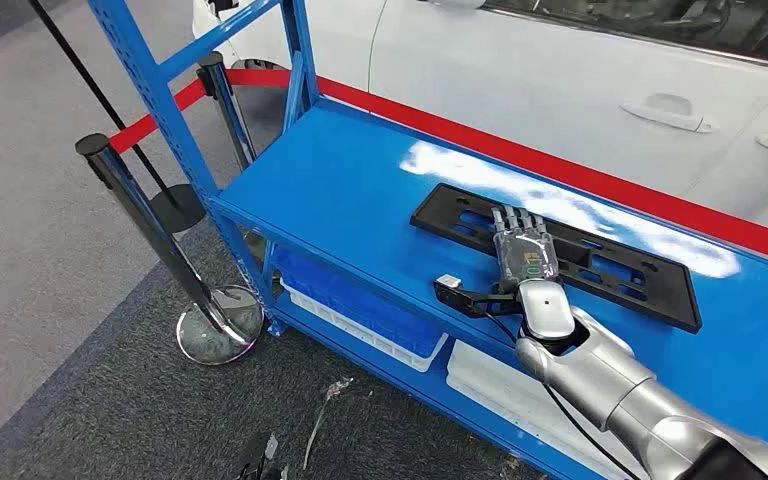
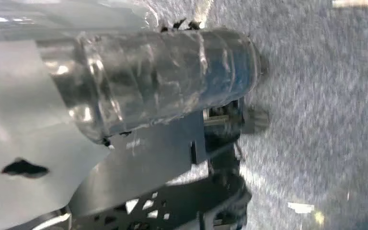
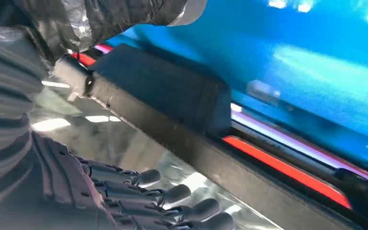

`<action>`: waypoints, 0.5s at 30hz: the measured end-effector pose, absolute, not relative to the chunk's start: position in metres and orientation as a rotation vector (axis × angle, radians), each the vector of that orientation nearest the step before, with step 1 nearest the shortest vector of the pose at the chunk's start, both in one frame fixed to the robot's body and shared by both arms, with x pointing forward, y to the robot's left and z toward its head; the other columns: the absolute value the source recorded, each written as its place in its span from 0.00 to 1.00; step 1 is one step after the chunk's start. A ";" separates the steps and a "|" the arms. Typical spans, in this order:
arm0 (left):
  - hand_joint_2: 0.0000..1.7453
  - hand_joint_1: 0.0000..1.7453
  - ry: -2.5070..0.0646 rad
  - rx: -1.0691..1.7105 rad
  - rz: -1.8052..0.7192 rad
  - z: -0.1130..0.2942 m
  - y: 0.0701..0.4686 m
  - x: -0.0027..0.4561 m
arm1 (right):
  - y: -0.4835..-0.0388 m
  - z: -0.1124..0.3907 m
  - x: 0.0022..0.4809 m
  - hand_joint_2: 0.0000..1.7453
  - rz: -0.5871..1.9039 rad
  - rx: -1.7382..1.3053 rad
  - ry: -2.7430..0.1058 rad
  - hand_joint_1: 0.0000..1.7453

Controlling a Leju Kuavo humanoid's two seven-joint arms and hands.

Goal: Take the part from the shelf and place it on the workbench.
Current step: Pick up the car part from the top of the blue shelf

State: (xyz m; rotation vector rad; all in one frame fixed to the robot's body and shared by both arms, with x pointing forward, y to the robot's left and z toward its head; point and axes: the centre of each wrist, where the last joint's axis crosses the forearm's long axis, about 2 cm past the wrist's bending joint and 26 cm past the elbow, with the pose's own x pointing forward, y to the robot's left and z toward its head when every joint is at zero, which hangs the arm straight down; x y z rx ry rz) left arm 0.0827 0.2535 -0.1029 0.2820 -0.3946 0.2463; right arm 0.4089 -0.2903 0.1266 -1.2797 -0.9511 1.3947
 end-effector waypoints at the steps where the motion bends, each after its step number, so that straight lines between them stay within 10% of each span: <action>1: 0.00 0.00 -0.395 0.282 0.246 -0.103 0.253 0.083 | -0.291 0.127 0.409 1.00 1.392 -1.283 -0.947 0.00; 15: 0.00 0.00 -0.390 0.278 0.241 -0.103 0.251 0.083 | -0.322 0.126 0.411 1.00 1.389 -1.373 -0.783 0.00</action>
